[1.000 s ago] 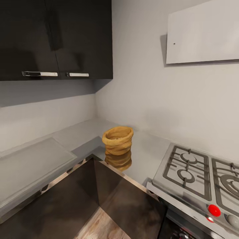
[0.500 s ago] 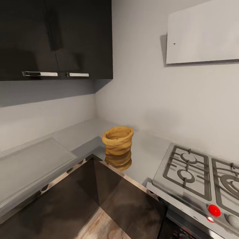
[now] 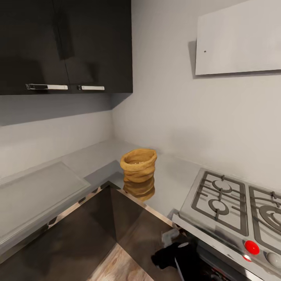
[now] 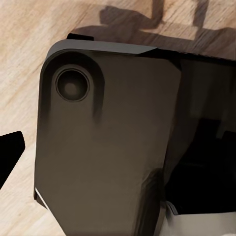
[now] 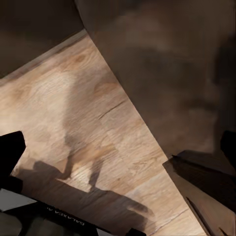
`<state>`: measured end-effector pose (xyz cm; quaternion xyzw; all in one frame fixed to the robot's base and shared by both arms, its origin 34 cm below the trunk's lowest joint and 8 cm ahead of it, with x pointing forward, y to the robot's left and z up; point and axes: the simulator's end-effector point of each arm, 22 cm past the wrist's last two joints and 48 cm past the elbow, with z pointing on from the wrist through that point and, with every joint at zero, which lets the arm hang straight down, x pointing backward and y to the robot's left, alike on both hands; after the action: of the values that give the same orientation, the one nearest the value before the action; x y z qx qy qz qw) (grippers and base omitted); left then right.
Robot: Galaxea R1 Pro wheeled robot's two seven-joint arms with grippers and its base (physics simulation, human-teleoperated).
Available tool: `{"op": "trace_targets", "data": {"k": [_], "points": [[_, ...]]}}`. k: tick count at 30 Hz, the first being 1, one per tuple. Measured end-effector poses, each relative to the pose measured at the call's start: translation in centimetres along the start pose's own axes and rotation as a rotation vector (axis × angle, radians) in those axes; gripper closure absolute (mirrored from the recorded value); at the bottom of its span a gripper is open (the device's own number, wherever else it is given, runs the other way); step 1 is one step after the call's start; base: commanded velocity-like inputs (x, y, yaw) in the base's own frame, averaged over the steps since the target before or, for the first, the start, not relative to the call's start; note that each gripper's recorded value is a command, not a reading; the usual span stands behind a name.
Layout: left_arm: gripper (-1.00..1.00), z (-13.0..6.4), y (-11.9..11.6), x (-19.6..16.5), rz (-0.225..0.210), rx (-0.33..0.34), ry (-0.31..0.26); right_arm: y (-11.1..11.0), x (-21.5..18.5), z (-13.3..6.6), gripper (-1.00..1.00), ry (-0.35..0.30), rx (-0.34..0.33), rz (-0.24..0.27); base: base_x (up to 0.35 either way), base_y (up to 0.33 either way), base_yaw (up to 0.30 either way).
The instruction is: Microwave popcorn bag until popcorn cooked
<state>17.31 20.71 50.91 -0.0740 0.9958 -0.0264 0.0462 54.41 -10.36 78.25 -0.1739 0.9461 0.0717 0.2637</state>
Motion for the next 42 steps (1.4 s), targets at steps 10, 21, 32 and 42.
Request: {"op": "trace_targets", "data": {"k": [10, 21, 32, 42], "points": [[-1.0, 0.0, -0.1, 0.0, 0.0, 0.001, 0.0, -2.4, -30.5, -16.1, -1.0, -0.522, 0.098, -0.123, 0.0, 0.0, 0.0], [-1.0, 0.0, -0.1, 0.0, 0.0, 0.001, 0.0, -14.8, -46.9, -28.1, -1.0, -0.639, 0.366, 0.043, 0.0, 0.0, 0.0], [-1.0, 0.0, -0.1, 0.1, -0.002, 0.001, 0.001, -18.5, -48.7, -32.1, -1.0, -0.669, 0.456, 0.136, 0.0, 0.0, 0.0], [-1.0, 0.0, -0.1, 0.0, -0.003, 0.001, 0.0, -18.7, -47.3, -28.2, -1.0, -0.572, 0.432, 0.14, 0.0, 0.0, 0.0]]}}
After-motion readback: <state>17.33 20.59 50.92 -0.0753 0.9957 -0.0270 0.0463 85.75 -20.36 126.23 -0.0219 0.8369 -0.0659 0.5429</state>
